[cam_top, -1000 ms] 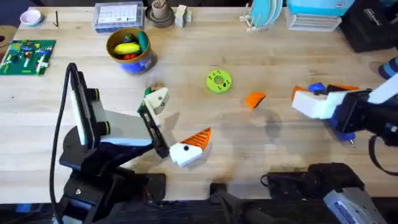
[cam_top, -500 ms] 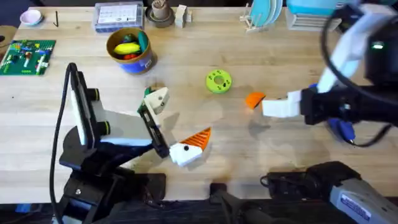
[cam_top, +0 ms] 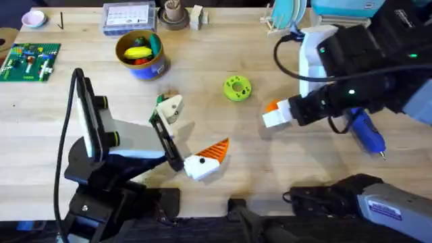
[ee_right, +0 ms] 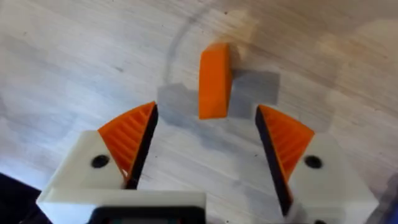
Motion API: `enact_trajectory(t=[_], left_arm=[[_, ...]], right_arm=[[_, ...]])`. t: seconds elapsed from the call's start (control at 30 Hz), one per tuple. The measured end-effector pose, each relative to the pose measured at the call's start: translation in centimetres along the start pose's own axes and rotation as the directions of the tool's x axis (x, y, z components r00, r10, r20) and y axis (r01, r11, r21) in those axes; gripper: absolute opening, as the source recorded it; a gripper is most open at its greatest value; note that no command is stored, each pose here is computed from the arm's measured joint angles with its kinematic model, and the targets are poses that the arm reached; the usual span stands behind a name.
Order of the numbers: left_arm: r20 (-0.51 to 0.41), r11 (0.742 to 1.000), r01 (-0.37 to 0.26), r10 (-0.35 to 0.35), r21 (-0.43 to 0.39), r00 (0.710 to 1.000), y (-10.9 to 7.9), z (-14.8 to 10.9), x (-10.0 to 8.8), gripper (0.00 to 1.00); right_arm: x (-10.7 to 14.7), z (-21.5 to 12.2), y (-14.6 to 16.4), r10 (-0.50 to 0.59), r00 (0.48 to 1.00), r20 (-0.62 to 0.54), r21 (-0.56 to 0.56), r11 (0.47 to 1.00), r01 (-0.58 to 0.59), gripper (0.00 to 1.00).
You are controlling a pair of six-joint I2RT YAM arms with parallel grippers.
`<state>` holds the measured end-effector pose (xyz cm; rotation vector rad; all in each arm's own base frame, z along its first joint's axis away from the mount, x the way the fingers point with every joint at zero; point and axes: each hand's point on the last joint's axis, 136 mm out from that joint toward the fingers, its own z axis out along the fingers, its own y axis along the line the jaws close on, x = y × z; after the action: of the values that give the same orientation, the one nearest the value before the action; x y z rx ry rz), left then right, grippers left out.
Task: Pick up the gripper from the table and insert it into the empty holder that is missing its gripper. Then pick up a screw, insert it into the mounting hole, and use the screwdriver to tighten it. Finally, clean up the table by picking up the vegetable and placing it into the bucket.
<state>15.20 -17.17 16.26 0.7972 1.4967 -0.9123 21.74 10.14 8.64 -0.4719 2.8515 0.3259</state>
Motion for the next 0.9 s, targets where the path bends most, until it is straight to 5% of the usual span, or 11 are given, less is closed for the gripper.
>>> enact_trajectory(t=[0.37, 0.53, 0.9], left_arm=[[0.000, 1.000, 0.000, 0.000, 0.000, 1.000, 0.0, 0.0, 0.0, 0.992], [0.000, 1.000, 0.000, 0.000, 0.000, 1.000, 0.0, 0.0, 0.0, 0.992], [0.000, 1.000, 0.000, 0.000, 0.000, 1.000, 0.0, 0.0, 0.0, 0.992]], right_arm=[[-3.4, 0.7, -0.6, -0.095, 0.990, 0.105, 0.122, 0.989, 0.082, 0.991], [-3.8, 0.6, -0.8, -0.118, 0.986, 0.117, 0.137, 0.985, 0.101, 0.797], [-2.9, 0.7, -0.9, -0.114, 0.990, 0.080, 0.139, 0.985, 0.103, 0.530]])
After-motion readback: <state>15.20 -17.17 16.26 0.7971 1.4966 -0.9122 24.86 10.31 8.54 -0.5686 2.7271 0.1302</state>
